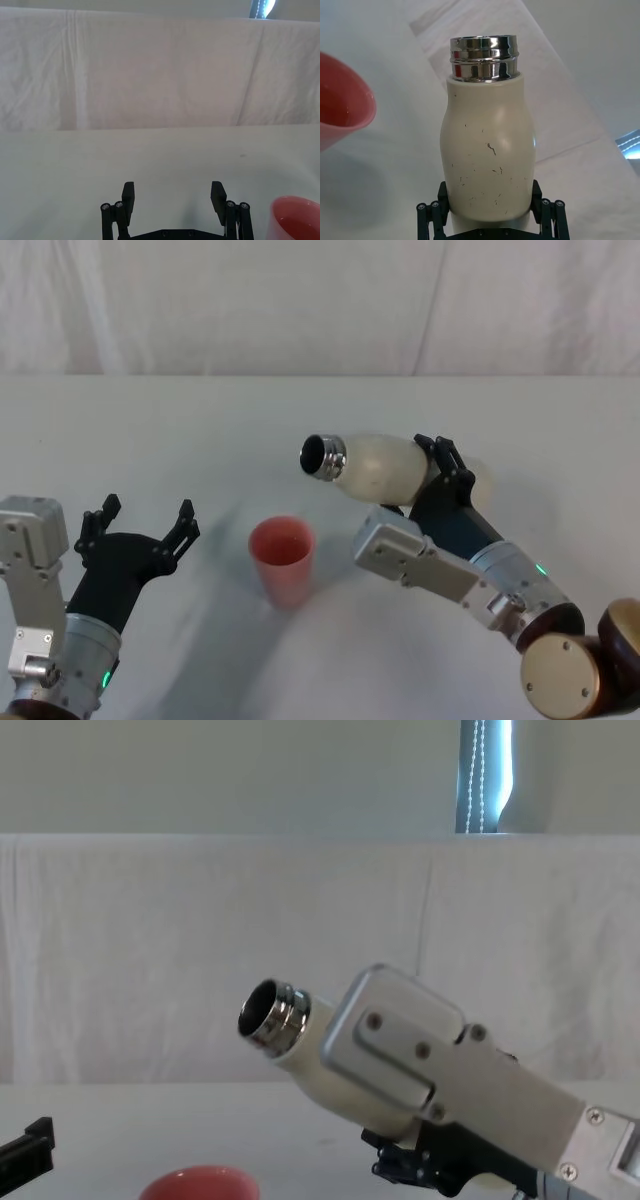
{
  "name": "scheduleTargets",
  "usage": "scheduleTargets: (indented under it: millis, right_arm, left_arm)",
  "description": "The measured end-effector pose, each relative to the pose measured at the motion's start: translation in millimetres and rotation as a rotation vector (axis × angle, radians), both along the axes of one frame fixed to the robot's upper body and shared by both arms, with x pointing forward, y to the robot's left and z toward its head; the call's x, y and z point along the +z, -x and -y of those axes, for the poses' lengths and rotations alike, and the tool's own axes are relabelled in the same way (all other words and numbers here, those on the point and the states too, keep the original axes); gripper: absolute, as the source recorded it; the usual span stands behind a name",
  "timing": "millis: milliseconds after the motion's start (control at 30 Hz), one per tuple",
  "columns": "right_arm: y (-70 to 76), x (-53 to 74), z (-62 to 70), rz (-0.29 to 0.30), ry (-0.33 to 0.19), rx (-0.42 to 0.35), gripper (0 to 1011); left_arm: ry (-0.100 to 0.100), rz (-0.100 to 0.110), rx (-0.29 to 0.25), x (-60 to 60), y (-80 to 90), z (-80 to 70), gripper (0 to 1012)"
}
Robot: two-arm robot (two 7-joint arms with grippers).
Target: Grasp the thermos with one hand and pour water into the cup lid.
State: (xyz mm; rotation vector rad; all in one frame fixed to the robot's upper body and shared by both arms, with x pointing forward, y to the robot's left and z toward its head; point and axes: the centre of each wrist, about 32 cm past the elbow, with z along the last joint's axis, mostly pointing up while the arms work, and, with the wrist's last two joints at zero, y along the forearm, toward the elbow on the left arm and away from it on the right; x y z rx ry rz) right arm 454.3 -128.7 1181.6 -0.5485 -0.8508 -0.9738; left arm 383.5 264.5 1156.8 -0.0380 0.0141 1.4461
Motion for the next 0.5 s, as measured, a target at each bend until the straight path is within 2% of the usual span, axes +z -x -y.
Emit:
scheduleTargets:
  millis: [500]
  right_arm:
    - [-1.4,-6.3,-2.6,0.064,0.144,-0.010,960]
  left_arm:
    - [0.000,0.000,0.000,0.0,0.0,0.0,1001]
